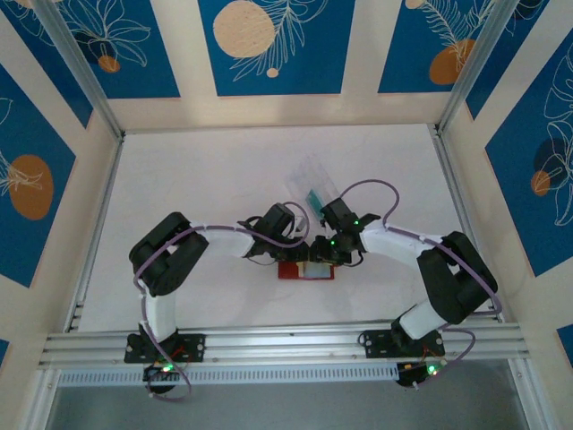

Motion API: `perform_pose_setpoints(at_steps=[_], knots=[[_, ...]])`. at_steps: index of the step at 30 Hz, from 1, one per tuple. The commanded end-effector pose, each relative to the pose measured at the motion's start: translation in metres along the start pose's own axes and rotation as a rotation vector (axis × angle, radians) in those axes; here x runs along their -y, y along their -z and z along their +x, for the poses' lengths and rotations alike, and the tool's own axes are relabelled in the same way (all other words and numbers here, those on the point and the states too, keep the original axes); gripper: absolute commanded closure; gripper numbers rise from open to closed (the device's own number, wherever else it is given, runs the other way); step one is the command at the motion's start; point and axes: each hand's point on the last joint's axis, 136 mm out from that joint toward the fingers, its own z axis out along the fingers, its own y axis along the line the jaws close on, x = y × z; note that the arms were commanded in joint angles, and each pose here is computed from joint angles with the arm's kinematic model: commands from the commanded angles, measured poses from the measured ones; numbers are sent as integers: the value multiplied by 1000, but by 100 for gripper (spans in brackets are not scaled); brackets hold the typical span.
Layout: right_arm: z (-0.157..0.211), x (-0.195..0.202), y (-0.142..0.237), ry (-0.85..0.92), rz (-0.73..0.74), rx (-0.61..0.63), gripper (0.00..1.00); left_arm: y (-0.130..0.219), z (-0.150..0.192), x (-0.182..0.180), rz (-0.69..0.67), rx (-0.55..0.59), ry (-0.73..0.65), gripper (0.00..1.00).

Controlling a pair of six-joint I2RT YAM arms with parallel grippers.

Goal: Put the credit cards into the card holder

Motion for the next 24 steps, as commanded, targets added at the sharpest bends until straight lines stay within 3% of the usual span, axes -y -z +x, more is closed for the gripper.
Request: perform_pose_setpoints(at_steps=[1,6,16,24], knots=[[25,-24,2,-14,-152,-97,60,-18,45,-39,-106,-126,78,85],[29,-28,9,-14,-175,-76,60,-16,44,-38,-104,-125,68,85],[9,-21,9,3,-79,-27,85,29,14,28,168,-47,43,80],[5,-20,9,17,-47,-11,95,54,21,2,143,-6,96,79]])
